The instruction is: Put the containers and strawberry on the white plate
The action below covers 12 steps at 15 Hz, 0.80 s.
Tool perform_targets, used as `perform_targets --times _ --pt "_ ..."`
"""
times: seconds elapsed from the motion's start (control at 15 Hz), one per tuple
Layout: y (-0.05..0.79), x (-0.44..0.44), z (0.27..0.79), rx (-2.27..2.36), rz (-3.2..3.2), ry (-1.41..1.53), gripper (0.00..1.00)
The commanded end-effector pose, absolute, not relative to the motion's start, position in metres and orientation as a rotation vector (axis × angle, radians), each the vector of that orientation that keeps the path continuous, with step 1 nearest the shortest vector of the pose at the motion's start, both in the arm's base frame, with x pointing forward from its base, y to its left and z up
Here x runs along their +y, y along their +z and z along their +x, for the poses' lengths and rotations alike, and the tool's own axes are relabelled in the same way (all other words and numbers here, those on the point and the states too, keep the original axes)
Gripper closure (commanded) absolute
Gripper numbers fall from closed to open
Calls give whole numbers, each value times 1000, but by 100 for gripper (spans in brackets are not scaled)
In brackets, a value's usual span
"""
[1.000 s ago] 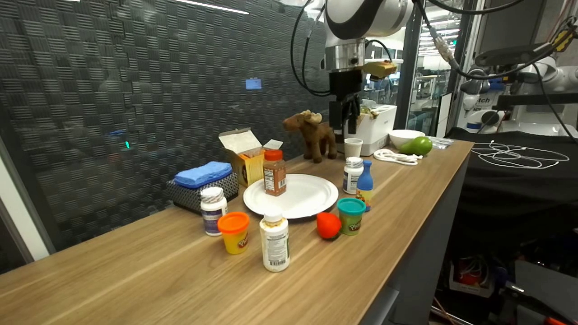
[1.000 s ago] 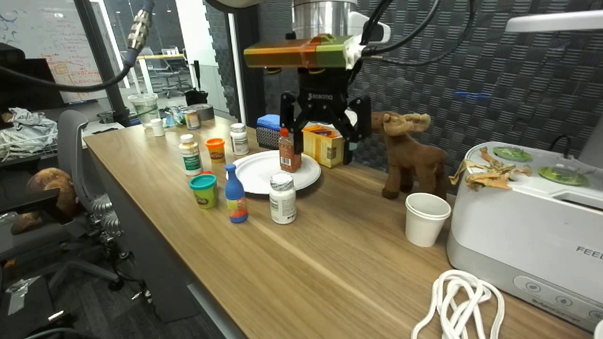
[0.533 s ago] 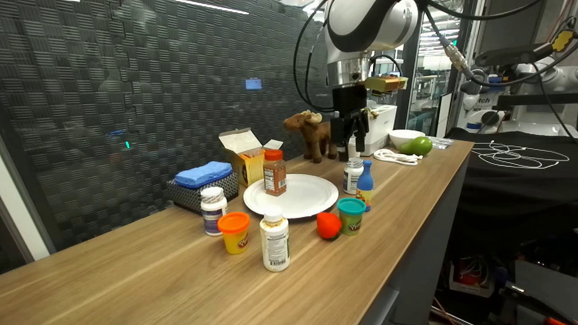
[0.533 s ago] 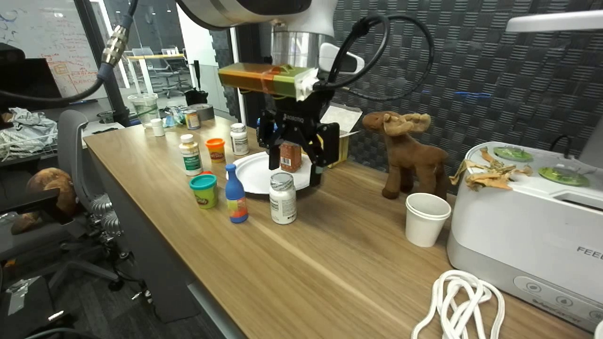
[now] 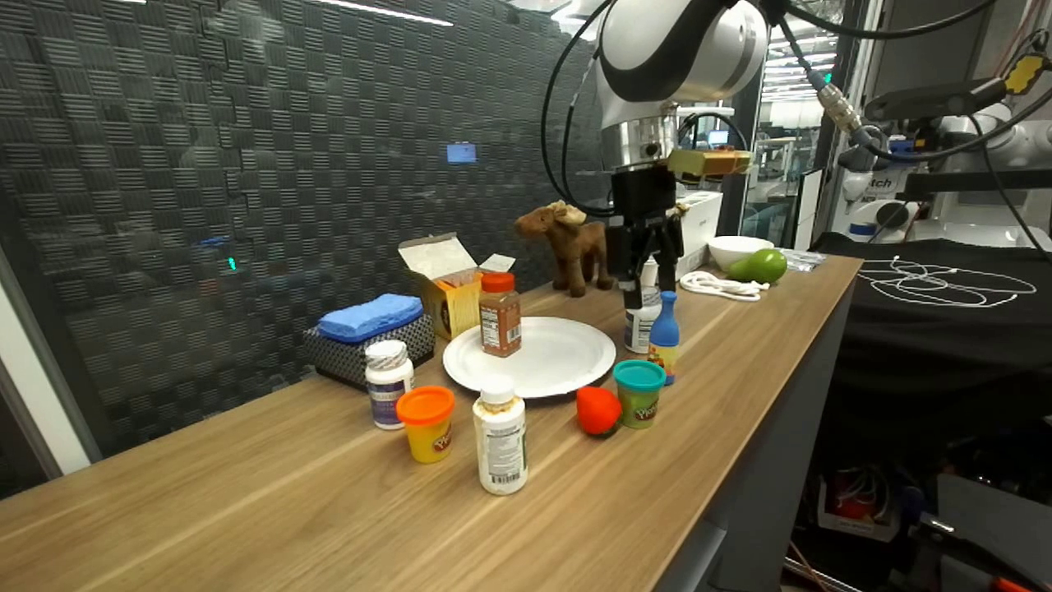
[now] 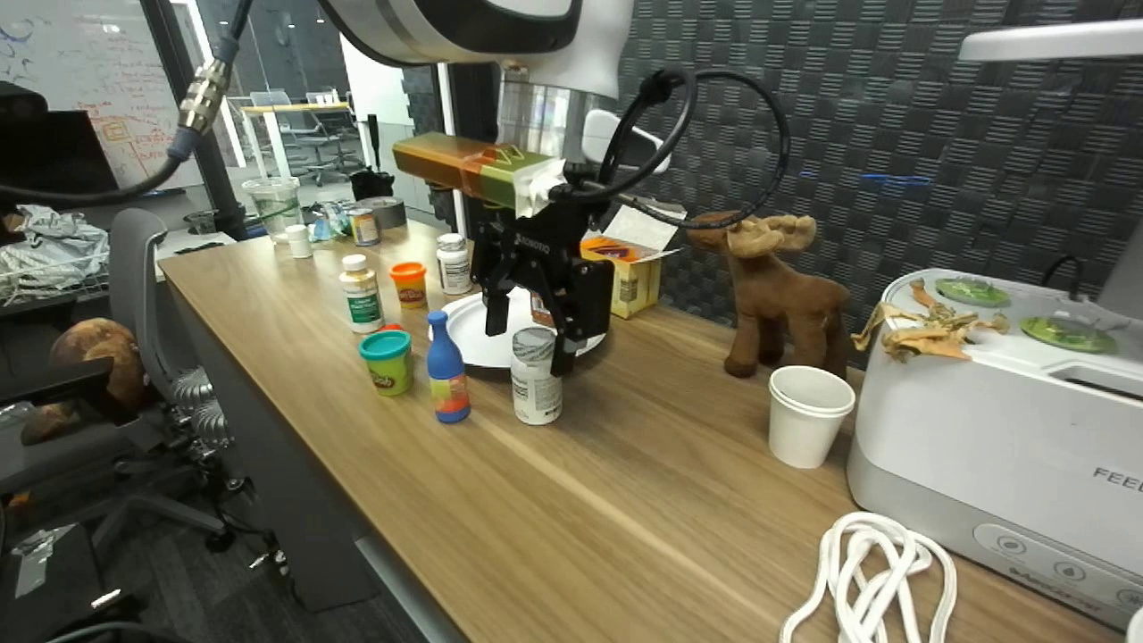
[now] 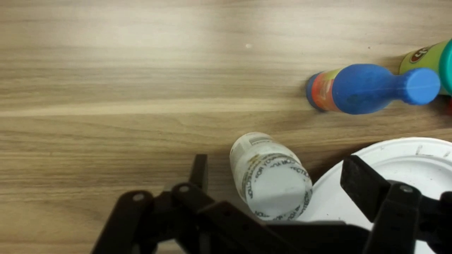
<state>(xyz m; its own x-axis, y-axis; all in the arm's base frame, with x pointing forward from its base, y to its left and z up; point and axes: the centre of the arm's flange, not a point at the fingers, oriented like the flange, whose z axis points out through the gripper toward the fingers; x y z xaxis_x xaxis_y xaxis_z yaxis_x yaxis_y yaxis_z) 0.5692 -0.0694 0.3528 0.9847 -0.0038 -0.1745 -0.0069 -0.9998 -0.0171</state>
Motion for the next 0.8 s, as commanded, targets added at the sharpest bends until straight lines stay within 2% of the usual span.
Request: perform_targets --times 0.0,0.07,0.47,0.73 --pt "363 -62 556 58 -3101 279 31" --pt "363 -62 556 59 -3105 281 31" --pt "364 -62 557 69 -3150 274 78" --pt "374 -63 559 51 -3223 250 86"
